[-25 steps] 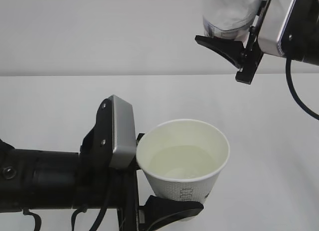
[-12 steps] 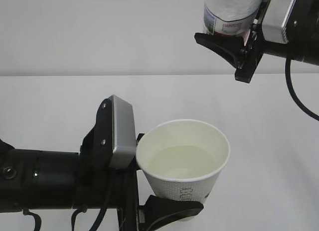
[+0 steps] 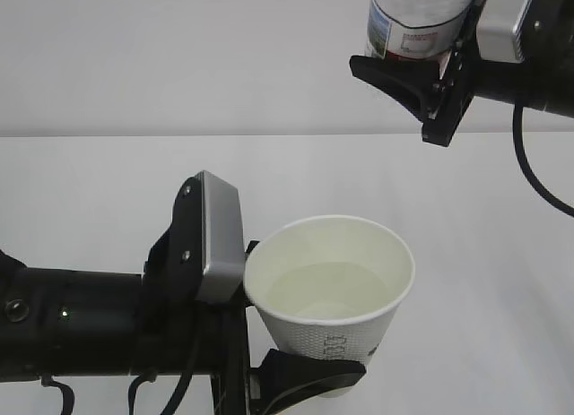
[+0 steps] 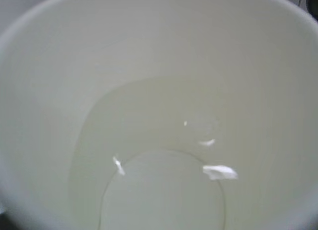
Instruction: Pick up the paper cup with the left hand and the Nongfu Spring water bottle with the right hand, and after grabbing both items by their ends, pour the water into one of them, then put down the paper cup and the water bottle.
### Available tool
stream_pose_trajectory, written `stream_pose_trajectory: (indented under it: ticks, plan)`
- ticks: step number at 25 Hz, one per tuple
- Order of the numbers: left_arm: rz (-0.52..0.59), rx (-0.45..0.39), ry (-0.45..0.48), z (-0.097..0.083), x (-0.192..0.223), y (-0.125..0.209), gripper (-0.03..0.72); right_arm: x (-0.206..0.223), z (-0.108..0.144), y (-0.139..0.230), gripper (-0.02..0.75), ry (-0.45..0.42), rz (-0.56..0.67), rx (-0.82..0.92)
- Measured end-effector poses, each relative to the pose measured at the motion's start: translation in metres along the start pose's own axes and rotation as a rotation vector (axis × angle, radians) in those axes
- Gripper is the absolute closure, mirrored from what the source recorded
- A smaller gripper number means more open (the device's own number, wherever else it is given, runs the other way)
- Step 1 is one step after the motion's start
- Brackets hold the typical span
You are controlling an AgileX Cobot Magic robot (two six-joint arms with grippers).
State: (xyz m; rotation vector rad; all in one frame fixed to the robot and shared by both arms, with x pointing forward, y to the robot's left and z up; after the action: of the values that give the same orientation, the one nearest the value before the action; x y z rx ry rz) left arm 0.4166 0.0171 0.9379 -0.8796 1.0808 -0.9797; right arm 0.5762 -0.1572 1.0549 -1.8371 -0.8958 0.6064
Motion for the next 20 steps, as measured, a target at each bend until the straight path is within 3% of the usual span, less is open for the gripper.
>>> stream_pose_trajectory:
  ticks: [20]
  plan:
    - [0.0,0.0,0.0,0.0,0.0,0.0,0.171,0.0,0.0,0.0,0.213,0.0,0.0,0.073]
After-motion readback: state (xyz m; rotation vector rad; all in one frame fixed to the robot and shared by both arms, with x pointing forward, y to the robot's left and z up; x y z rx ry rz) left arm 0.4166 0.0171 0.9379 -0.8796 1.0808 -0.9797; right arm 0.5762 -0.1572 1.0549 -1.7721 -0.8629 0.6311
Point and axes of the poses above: a point on each arm's last joint axis where the gripper is mounted, x pointing out along that axis toward the gripper, z along the wrist's bending axis when the last joint is at zero, y = z × x, the point moved 5 cm from there along x, pointing out along that axis toward the gripper, and after that the axes turned 12 degrees about x, right-handed, at the moved point
